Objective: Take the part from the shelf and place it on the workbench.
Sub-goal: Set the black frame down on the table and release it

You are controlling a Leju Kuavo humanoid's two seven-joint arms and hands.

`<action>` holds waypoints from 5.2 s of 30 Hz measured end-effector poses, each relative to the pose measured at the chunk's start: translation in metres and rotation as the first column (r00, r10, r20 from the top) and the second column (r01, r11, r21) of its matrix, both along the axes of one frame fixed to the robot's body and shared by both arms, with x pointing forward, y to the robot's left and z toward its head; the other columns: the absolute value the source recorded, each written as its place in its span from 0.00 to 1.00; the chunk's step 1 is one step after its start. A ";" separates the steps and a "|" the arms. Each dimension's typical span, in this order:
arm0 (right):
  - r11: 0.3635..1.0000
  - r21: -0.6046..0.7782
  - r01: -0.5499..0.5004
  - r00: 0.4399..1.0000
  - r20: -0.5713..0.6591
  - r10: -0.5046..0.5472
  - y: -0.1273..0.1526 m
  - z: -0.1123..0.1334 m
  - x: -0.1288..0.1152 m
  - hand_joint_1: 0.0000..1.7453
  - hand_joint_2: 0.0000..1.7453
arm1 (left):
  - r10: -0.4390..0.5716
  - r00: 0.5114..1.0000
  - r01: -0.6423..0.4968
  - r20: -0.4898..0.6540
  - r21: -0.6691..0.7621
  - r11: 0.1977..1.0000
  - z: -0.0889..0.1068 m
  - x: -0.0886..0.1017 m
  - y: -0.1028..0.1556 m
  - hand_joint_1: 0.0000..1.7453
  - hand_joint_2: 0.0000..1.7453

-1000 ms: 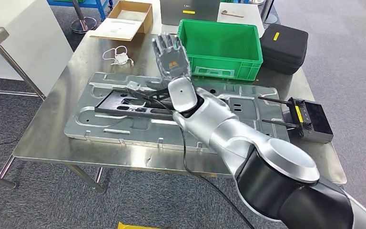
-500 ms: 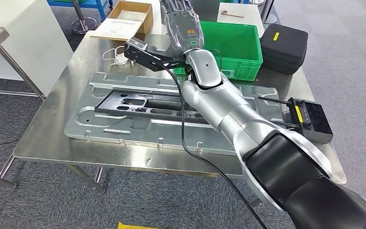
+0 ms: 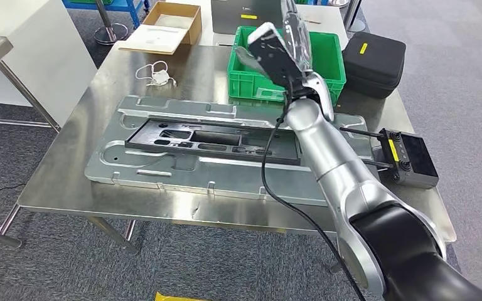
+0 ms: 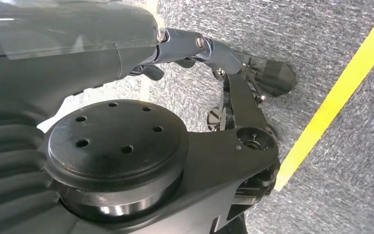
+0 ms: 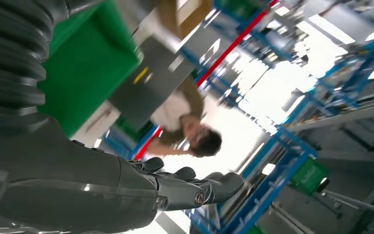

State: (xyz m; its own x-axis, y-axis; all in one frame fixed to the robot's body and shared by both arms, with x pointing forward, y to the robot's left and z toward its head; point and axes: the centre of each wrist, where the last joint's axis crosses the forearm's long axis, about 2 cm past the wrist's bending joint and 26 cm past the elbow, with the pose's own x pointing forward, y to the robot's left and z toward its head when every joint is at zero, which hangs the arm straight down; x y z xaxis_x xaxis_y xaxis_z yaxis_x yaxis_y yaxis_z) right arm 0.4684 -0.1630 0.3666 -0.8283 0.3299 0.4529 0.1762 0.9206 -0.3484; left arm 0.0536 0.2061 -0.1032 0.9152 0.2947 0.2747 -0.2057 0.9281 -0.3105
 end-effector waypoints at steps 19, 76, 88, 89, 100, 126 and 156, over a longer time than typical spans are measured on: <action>0.935 0.347 -0.072 0.987 0.158 0.018 -0.014 -0.110 -0.142 0.00 1.00 | 0.109 0.994 -0.110 0.006 0.043 0.993 -0.001 -0.001 0.004 0.00 1.00; 0.948 0.111 0.298 0.952 0.030 -0.303 -0.097 -0.108 -0.030 0.00 1.00 | 0.152 0.988 -0.151 -0.005 0.082 0.985 -0.001 -0.002 0.004 0.00 1.00; 0.941 0.338 0.022 0.974 0.204 -0.096 -0.037 -0.103 -0.128 0.00 1.00 | 0.220 0.975 -0.218 -0.012 0.114 0.969 -0.001 -0.004 0.003 0.00 0.00; 0.940 0.342 0.004 0.975 0.209 -0.080 -0.035 -0.103 -0.133 0.00 1.00 | 0.223 0.975 -0.220 -0.013 0.116 0.968 -0.001 -0.004 0.003 0.00 0.00; 0.918 0.374 -0.135 0.988 0.126 0.094 -0.015 -0.133 -0.181 0.00 0.50 | 0.252 0.967 -0.245 -0.029 0.149 0.958 -0.001 -0.004 0.002 0.00 0.00; 0.879 0.441 -0.181 0.923 -0.232 0.306 0.006 -0.213 -0.230 0.00 1.00 | 0.298 0.947 -0.316 0.119 0.186 0.930 -0.001 -0.003 0.000 0.00 0.00; 0.866 0.469 -0.172 0.970 -0.072 0.231 -0.001 -0.185 -0.251 0.00 1.00 | 0.213 0.963 -0.241 0.162 0.173 0.955 -0.002 -0.002 0.013 0.00 0.00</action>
State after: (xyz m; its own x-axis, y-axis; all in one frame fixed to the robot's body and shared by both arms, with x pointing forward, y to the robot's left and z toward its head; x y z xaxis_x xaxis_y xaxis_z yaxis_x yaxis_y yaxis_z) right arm 0.2179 -0.1644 0.1821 -0.7828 -0.1061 0.6132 -0.0465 0.9926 0.1123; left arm 0.0517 0.2187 -0.1055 0.7783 0.4202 0.4666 -0.3847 0.9064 -0.1746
